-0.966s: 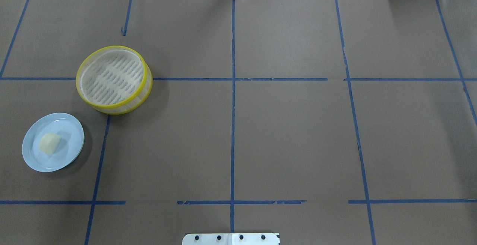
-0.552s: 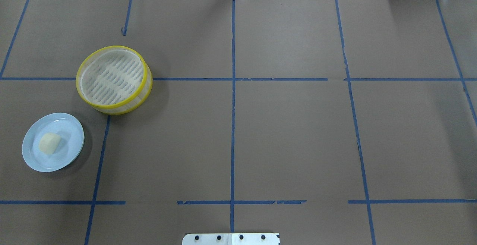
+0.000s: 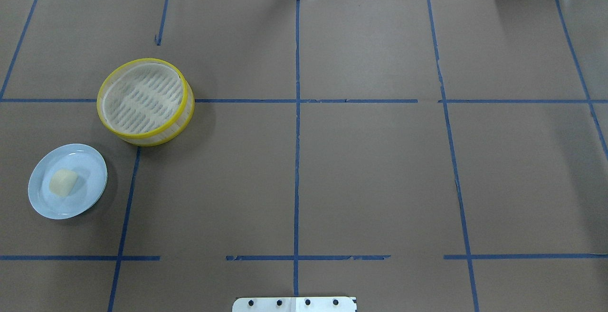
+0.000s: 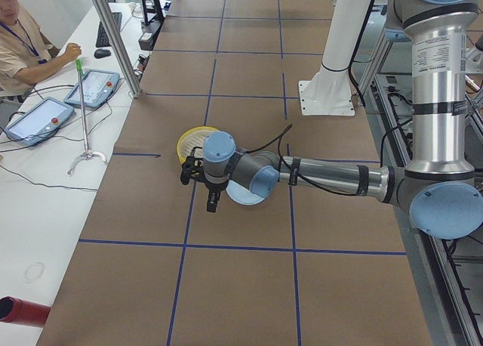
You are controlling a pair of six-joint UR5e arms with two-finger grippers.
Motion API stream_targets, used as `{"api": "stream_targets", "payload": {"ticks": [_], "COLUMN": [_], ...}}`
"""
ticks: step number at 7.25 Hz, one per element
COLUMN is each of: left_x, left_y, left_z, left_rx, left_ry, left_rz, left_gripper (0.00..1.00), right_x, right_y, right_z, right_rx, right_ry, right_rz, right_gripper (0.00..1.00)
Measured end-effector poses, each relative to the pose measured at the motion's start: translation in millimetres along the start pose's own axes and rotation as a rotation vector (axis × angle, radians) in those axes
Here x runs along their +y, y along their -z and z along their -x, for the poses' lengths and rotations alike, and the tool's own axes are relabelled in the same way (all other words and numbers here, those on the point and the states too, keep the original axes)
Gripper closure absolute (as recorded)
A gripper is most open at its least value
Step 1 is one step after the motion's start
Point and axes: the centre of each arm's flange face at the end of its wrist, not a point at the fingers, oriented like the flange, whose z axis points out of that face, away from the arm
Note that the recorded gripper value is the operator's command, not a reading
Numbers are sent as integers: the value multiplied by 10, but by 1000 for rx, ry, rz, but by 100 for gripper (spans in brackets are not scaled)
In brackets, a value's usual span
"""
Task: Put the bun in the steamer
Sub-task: 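Move the left gripper down over the pale bun on the blue plate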
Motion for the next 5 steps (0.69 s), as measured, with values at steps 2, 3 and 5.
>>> {"api": "stream_targets", "payload": {"ticks": [2,3,5], "left_x": [117,182,315], "left_y": [-547,-727,-1000], "left_z": [-650,-850,-1109], "left_rx": [-2,-9,-23], "left_ry": [-1,-6,-17], "left_rz": [44,62,96], "left_gripper": [2,6,6], "right_x": [-1,-1,-1], "right_y": [1,1,1], "right_z": [1,1,1], "right_rx": [0,0,0], "right_ry": [0,0,0], "right_rz": [0,0,0], "right_gripper": [0,0,0]}}
